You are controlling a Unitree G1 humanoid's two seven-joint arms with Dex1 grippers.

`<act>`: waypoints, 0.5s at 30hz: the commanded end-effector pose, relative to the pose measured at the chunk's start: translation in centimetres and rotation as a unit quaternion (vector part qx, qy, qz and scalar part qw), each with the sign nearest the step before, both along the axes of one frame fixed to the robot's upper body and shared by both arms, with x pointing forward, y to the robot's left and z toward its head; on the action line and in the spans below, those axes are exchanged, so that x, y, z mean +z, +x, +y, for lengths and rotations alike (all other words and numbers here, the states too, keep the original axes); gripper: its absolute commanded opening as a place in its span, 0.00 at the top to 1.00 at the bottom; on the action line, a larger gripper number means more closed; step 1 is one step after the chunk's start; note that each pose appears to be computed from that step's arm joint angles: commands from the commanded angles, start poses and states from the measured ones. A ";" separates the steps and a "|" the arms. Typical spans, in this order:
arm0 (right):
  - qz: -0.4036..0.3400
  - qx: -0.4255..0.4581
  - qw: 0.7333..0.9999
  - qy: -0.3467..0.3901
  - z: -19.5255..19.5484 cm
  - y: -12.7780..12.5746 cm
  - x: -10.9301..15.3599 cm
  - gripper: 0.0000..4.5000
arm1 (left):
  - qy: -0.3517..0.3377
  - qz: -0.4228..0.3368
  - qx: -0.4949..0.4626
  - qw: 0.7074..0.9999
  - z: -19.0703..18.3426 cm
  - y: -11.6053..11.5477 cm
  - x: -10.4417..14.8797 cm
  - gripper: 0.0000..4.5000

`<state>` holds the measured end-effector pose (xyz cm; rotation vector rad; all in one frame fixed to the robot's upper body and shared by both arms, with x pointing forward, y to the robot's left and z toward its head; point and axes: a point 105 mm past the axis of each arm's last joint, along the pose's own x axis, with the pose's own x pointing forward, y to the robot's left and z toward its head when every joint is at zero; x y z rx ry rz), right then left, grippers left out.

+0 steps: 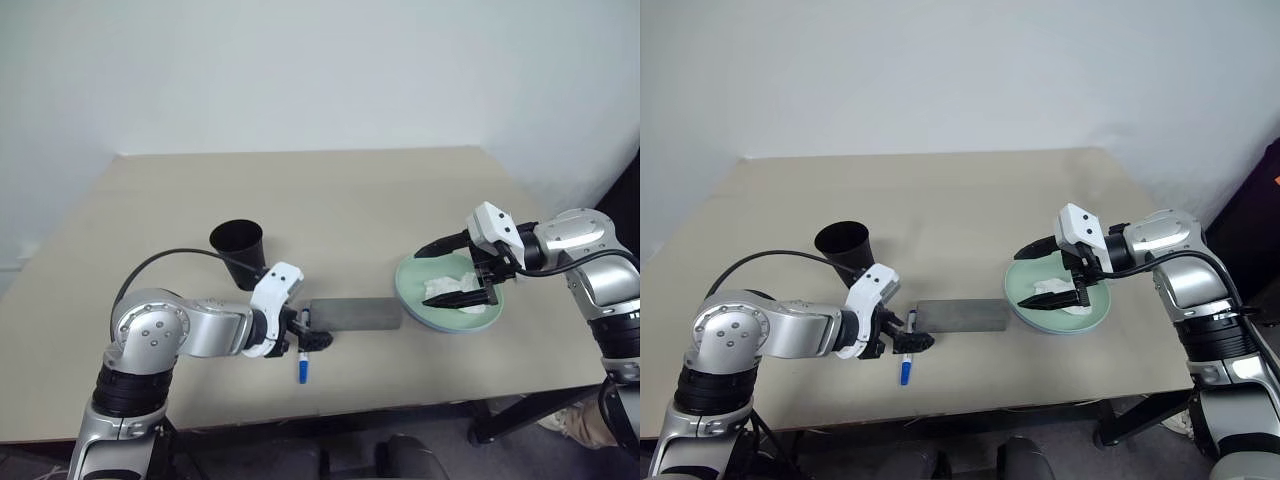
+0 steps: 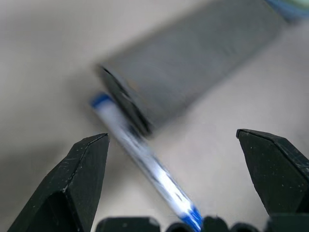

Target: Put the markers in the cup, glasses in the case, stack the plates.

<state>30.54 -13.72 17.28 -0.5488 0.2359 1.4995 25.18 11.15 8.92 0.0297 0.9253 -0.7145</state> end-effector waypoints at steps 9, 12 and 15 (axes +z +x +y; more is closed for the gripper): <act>-0.024 0.002 1.000 0.008 0.0 -0.3 1.1 0.00 | 0.040 0.024 0.011 0.999 0.8 -0.9 -0.4 0.00; -0.025 0.002 1.000 0.008 0.1 -0.3 1.1 0.00 | 0.050 0.029 0.020 0.998 1.1 -0.9 -0.4 0.00; -0.025 0.001 1.000 0.010 0.1 -0.3 1.1 0.00 | 0.072 0.033 0.034 0.996 1.9 -0.8 -0.7 0.00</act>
